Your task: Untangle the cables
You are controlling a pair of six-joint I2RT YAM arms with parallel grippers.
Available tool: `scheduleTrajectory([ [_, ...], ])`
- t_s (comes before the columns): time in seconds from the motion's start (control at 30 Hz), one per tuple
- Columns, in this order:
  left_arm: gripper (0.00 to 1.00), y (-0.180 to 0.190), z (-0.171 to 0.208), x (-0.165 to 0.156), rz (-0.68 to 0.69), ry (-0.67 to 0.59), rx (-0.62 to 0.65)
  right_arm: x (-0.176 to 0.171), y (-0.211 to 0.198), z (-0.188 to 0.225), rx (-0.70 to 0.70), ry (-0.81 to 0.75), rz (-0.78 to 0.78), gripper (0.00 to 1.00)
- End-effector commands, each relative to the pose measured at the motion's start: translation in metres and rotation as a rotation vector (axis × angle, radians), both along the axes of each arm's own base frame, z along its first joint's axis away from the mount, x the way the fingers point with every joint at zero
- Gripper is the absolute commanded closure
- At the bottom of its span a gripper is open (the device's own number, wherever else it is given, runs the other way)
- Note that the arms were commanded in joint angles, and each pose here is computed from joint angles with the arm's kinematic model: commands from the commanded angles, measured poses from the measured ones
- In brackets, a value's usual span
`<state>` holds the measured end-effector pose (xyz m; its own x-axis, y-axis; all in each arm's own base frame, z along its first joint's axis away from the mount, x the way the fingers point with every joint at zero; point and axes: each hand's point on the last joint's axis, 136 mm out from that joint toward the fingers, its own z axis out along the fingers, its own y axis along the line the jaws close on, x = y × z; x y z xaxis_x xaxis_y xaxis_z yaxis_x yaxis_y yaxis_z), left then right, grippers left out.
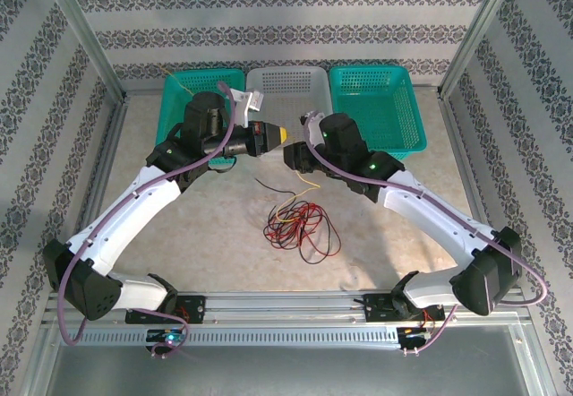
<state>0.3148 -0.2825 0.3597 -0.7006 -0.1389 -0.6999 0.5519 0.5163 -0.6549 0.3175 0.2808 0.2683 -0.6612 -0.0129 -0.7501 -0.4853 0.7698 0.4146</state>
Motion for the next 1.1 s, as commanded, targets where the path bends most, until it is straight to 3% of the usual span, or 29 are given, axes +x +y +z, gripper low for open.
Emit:
scheduleTrajectory([
  [0.0,1.0,-0.005,0.021,-0.011,-0.043,-0.027,-0.033,0.008,-0.003,-0.002,0.023,-0.001,-0.021,0.84],
  [0.13,1.0,-0.003,0.019,-0.009,-0.032,-0.025,-0.03,0.008,-0.004,0.002,0.034,-0.011,-0.02,0.99],
  [0.27,1.0,-0.002,0.017,-0.009,-0.027,-0.022,-0.033,0.006,-0.007,0.011,0.052,-0.025,-0.018,1.0],
  [0.3,0.91,-0.001,0.016,-0.008,-0.02,-0.021,-0.029,0.004,-0.007,0.016,0.063,-0.032,-0.017,1.0],
  [0.4,0.51,0.007,0.011,-0.007,0.016,-0.032,-0.008,-0.001,-0.015,0.035,0.101,-0.067,-0.038,1.0],
  [0.47,0.38,0.015,0.003,-0.006,0.055,-0.042,0.011,-0.006,-0.02,0.05,0.138,-0.09,-0.049,1.0],
  [0.57,0.29,0.025,-0.011,-0.011,0.086,-0.061,0.013,-0.013,-0.026,0.077,0.216,-0.117,-0.055,1.0],
  [0.83,0.28,0.022,-0.062,-0.033,0.04,-0.029,-0.078,-0.024,-0.037,0.137,0.37,-0.146,-0.058,1.0],
  [1.07,0.24,0.013,-0.085,-0.041,-0.01,-0.086,-0.115,-0.034,-0.043,0.179,0.454,-0.188,-0.052,1.0],
])
